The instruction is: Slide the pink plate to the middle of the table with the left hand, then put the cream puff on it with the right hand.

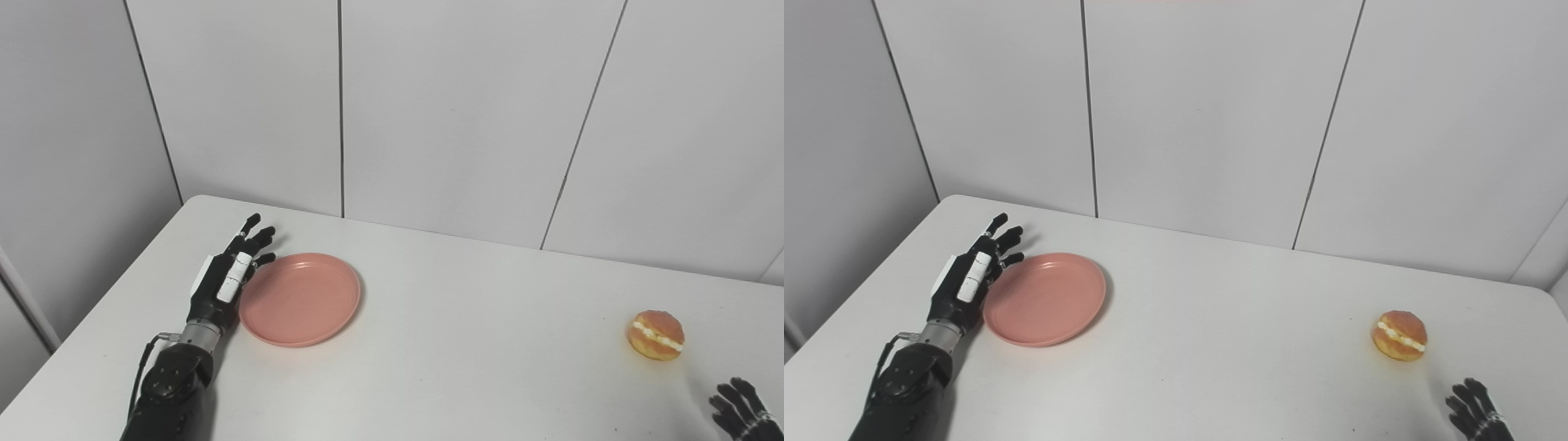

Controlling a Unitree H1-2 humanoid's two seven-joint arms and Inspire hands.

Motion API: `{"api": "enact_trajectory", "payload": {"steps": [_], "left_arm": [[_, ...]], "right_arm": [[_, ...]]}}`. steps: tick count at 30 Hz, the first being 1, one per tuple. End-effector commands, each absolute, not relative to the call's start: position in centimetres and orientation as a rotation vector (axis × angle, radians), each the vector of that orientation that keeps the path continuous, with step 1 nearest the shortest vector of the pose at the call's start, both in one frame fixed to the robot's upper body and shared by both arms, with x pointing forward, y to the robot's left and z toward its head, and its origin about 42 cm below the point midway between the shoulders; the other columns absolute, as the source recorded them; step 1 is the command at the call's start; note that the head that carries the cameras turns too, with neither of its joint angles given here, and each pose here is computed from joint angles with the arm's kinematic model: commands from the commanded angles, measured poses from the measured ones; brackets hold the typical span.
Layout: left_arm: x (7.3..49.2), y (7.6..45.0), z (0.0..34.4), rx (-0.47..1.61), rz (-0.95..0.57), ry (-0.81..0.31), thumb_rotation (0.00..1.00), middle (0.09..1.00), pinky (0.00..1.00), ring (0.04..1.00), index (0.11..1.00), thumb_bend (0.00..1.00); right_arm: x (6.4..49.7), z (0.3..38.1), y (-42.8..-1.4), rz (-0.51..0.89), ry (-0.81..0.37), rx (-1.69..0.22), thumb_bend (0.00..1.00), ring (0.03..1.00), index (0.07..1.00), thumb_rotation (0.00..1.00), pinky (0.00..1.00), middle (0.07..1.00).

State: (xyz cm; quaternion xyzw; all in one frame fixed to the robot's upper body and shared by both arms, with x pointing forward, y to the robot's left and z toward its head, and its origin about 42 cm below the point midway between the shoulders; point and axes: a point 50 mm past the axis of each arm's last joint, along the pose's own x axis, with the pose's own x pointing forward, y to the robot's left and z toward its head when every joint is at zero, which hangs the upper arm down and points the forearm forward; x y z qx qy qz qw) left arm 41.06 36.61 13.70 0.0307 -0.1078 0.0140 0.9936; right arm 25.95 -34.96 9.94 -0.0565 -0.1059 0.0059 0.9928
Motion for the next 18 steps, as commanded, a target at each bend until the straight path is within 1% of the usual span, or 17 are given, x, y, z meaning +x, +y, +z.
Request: {"api": "enact_trajectory", "payload": {"steps": [1,6,13,18], "left_arm": [[39.2,34.5,9.8,0.025,0.013,-0.123,0.83,0.882,0.85,0.925,0.923,1.0],[39.4,33.7,10.0,0.027,-0.006,-0.132,0.83,0.877,0.83,0.918,0.923,1.0],[40.0,32.4,10.3,0.019,-0.042,-0.152,0.83,0.893,0.84,0.942,0.933,1.0],[40.4,31.3,10.3,0.013,-0.048,-0.155,0.84,0.89,0.83,0.929,0.924,1.0]], "right_arm": [[24.1,7.1,-33.4,0.005,-0.124,-0.055,0.89,0.903,0.928,0.86,0.92,0.919],[24.1,7.2,-33.4,0.007,-0.125,-0.064,0.88,0.902,0.93,0.86,0.92,0.92],[24.1,7.2,-33.3,0.01,-0.124,-0.063,0.87,0.906,0.934,0.86,0.92,0.923],[24.1,7.2,-33.2,0.016,-0.132,-0.068,0.85,0.905,0.938,0.86,0.91,0.925]]}}
